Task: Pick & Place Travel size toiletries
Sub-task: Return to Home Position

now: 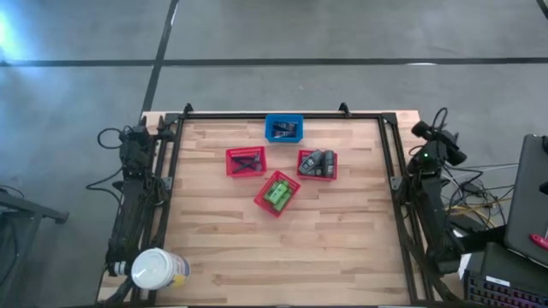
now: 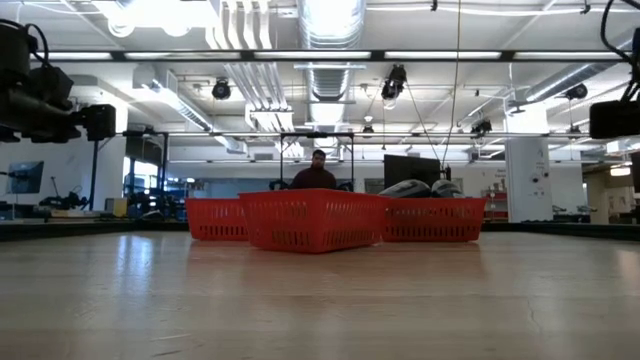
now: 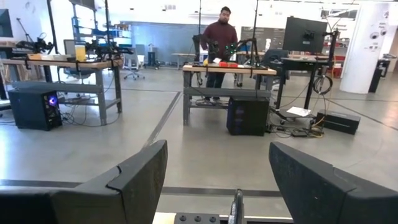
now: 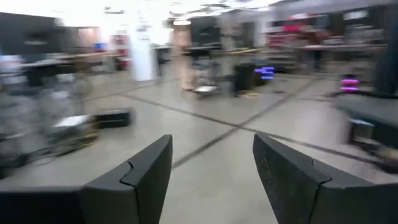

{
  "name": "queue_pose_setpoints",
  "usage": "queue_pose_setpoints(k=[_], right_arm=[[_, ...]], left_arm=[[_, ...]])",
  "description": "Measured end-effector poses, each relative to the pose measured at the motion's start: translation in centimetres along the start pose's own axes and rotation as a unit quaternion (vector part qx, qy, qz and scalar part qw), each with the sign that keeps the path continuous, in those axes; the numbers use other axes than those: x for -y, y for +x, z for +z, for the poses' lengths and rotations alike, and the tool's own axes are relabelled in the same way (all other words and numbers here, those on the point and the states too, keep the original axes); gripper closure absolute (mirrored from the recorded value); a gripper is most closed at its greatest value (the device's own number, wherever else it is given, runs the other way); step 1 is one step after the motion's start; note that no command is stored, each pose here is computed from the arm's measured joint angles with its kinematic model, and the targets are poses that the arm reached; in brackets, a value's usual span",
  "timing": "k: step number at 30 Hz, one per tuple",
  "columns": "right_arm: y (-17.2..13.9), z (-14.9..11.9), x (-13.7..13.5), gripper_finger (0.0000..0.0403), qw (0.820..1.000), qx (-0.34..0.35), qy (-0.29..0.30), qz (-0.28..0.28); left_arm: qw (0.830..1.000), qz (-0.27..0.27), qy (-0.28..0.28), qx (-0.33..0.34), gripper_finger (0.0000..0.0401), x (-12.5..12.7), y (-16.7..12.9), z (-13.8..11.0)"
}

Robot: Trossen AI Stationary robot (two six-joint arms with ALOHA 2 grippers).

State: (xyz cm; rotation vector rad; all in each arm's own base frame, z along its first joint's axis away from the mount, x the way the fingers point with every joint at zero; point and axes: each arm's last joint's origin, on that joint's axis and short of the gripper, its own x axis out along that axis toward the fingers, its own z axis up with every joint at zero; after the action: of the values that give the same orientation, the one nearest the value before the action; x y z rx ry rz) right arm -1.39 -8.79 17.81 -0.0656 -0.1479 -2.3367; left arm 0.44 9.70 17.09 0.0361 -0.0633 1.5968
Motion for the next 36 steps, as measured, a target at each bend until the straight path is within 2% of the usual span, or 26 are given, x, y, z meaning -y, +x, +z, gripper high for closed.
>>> queue_pose_setpoints(k=[2,4,14,19,22,24,26,28,30,32,36], right_arm=[[-0.2,0.0,-0.1,0.0183,1.000,-0.004,0.000,-0.021],[-0.3,0.0,-0.2,0.0180,1.000,-0.004,0.002,-0.010],[-0.1,0.0,0.1,0.0147,1.000,-0.003,0.000,-0.031],[-0.2,0.0,0.0,0.0130,1.000,-0.003,0.002,-0.019],[-0.2,0.0,-0.6,0.0121,0.996,-0.003,0.022,0.083],[-0.2,0.0,-0.7,0.0117,0.994,-0.002,0.035,0.102],[-0.2,0.3,-0.9,0.0115,0.986,0.000,0.094,0.134],[-0.3,0.8,-1.2,0.0117,0.968,0.010,0.159,0.196],[-0.6,1.6,-1.4,0.0121,0.945,0.034,0.196,0.260],[-0.7,1.9,-1.6,0.0127,0.934,0.040,0.201,0.292],[-0.5,1.0,-1.9,0.0140,0.941,0.006,0.155,0.301]], left_arm=[[1.000,-0.004,0.000,-0.001,0.0114,0.1,0.0,0.0],[1.000,-0.006,0.000,-0.001,0.0114,0.1,0.0,0.0],[1.000,-0.009,0.000,-0.003,0.0114,0.2,0.0,0.0],[1.000,-0.010,0.000,-0.003,0.0114,0.2,0.0,0.1],[1.000,-0.010,-0.001,-0.003,0.0114,0.2,0.0,0.1],[1.000,-0.010,-0.001,-0.003,0.0114,0.2,0.0,0.1],[1.000,-0.011,-0.001,-0.003,0.0114,0.2,0.0,0.1],[1.000,-0.011,-0.001,-0.003,0.0114,0.2,0.0,0.1],[1.000,-0.011,-0.001,-0.003,0.0114,0.2,0.0,0.1],[1.000,-0.011,-0.001,-0.003,0.0114,0.2,0.0,0.1],[1.000,-0.011,-0.001,-0.003,0.0114,0.2,0.0,0.1]])
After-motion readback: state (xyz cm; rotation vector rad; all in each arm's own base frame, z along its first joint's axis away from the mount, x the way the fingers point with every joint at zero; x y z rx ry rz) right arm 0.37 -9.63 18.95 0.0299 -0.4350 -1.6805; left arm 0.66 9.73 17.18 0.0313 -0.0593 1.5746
